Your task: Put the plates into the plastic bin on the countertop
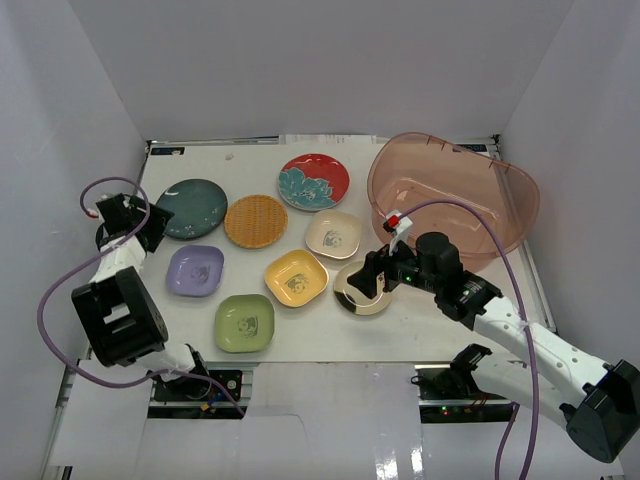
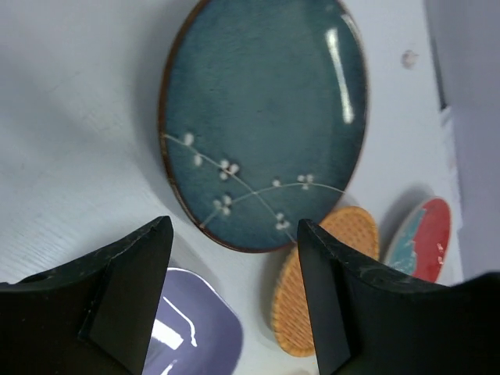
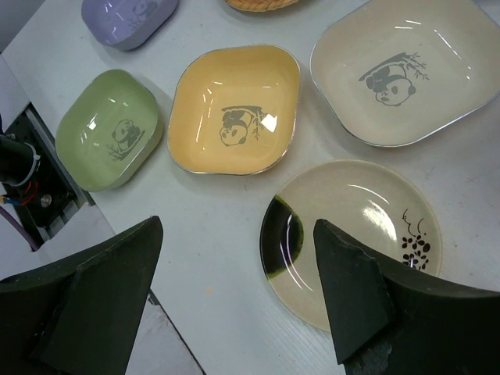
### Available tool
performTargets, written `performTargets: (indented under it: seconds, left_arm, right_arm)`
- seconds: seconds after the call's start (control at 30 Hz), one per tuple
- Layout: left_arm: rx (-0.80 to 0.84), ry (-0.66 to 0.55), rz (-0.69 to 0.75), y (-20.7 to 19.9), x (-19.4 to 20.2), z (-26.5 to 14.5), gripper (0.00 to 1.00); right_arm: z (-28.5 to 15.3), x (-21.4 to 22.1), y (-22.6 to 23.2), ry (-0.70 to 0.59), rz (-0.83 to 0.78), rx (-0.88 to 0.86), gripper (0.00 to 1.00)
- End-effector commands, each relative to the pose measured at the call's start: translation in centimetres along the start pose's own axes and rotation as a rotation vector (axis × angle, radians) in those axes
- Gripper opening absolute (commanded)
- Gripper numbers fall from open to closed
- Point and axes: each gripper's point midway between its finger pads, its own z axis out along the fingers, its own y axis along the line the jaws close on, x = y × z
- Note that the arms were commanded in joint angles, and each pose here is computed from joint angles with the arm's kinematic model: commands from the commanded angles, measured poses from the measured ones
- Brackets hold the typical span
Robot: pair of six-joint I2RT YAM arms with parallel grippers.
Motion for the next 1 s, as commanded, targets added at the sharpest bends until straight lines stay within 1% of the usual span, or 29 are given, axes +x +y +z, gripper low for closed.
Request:
performTargets:
  seconds: [0.0, 0.03, 0.07, 0.17, 0.27, 0.33, 0.43, 0.53, 0.7, 0.83, 0.87, 0.9, 0.97]
  left_arm:
    - [-0.019, -0.027, 0.016, 0.7, -1.7, 1.4, 0.75]
    - [-0.036, -0.001, 0.003, 1.9, -1.5, 2.5, 0.73]
    - [-0.03, 0.011, 0.007, 2.2, -1.5, 3.0, 0.71]
    - [-0.035, 0.052, -0.01, 3.9, -1.1, 4.7, 0.69]
    - [-0.012, 0.078, -0.022, 4.6, -0.7, 6.0, 0.68]
    - [0.014, 0.068, -0.01, 4.4, -0.9, 6.6, 0.68]
    - [0.05, 0.101, -0.028, 4.5, -0.1, 7.9, 0.67]
    - [0.108, 0.111, -0.06, 3.8, 0.1, 8.6, 0.62]
    - [0.159, 0.121, -0.129, 4.0, 1.3, 9.9, 0.55]
    - [0.179, 0.105, -0.152, 4.3, 1.6, 10.3, 0.45]
    - [0.187, 0.093, -0.157, 4.3, 1.6, 10.3, 0.37]
    - [0.188, 0.095, -0.167, 4.5, 1.9, 10.5, 0.34]
    - [0.222, 0.087, -0.186, 4.0, 1.7, 10.5, 0.22]
  right_arm:
    - [0.2, -0.7, 0.8, -0.028, -0.014, -0.045, 0.84]
    - [0.2, -0.7, 0.9, -0.029, -0.018, -0.045, 0.83]
    - [0.2, -0.7, 0.8, -0.028, -0.019, -0.045, 0.83]
    - [0.3, -0.7, 0.7, -0.026, -0.03, -0.044, 0.83]
    - [0.4, -0.6, 0.6, -0.023, -0.034, -0.035, 0.83]
    - [0.5, -0.5, 0.5, -0.019, -0.032, -0.036, 0.83]
    - [0.8, -0.8, 0.7, -0.03, -0.037, -0.049, 0.83]
    - [1.1, -1.0, 0.9, -0.035, -0.037, -0.063, 0.83]
    - [1.6, -1.1, 0.8, -0.034, -0.032, -0.063, 0.83]
    - [1.9, -1.3, 0.5, -0.033, -0.028, -0.05, 0.83]
    - [2.0, -1.4, 0.5, -0.035, -0.029, -0.053, 0.83]
    - [2.1, -1.4, 0.5, -0.035, -0.026, -0.053, 0.83]
    - [2.3, -1.8, 0.7, -0.042, -0.024, -0.059, 0.83]
